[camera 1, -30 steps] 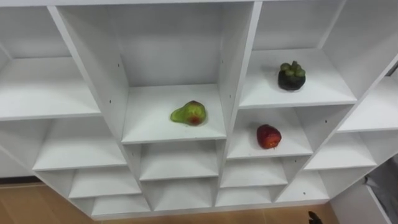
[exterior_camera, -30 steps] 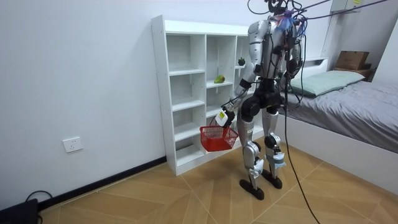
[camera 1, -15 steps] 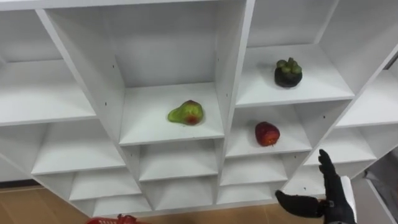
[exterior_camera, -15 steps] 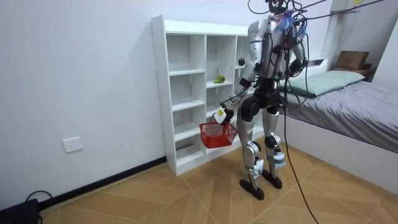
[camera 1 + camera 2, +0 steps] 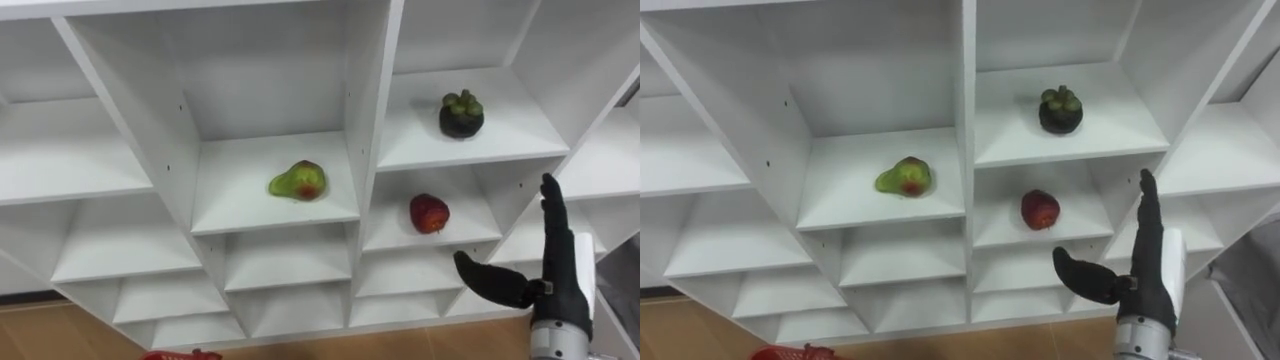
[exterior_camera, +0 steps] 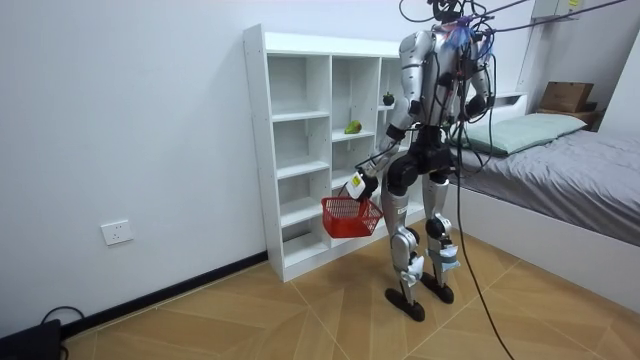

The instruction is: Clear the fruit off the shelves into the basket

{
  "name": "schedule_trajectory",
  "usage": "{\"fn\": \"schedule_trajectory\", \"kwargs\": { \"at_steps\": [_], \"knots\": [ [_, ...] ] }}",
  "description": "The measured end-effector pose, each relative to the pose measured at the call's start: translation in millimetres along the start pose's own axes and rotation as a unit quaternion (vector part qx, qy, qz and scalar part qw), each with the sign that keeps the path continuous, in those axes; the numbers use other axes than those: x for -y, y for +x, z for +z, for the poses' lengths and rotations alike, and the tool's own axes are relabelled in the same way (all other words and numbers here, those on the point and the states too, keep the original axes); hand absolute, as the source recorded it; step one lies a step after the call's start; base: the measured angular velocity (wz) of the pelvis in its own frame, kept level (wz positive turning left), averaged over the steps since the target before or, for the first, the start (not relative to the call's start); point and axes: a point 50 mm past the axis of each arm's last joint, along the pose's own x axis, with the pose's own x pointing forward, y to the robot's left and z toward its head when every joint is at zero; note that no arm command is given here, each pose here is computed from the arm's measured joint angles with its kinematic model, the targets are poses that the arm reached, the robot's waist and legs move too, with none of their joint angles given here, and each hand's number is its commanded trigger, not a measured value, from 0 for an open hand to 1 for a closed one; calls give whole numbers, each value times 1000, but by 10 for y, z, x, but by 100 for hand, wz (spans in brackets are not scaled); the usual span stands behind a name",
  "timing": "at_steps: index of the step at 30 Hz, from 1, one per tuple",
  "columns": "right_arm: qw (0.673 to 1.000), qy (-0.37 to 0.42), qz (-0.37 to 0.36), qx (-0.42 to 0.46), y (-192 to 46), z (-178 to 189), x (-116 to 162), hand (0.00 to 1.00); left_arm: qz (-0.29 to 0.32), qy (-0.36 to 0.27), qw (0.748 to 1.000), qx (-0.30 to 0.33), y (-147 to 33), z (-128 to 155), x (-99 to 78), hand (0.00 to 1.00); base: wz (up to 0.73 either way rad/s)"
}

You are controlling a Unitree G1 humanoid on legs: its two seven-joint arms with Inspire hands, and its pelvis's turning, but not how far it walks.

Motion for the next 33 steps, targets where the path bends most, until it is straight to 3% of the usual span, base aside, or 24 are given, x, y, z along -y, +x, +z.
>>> {"fn": "schedule_trajectory", "kwargs": {
  "at_steps": [15, 33],
  "knots": [
    [993, 37, -40, 106, 218, 475, 48, 0, -15, 9, 1000, -10, 9, -28, 22, 100, -1],
    [986, 44, -21, 159, 374, 700, -19, 0, -7, 16, 1000, -21, 17, -50, -38, 100, 5]
  ]
}}
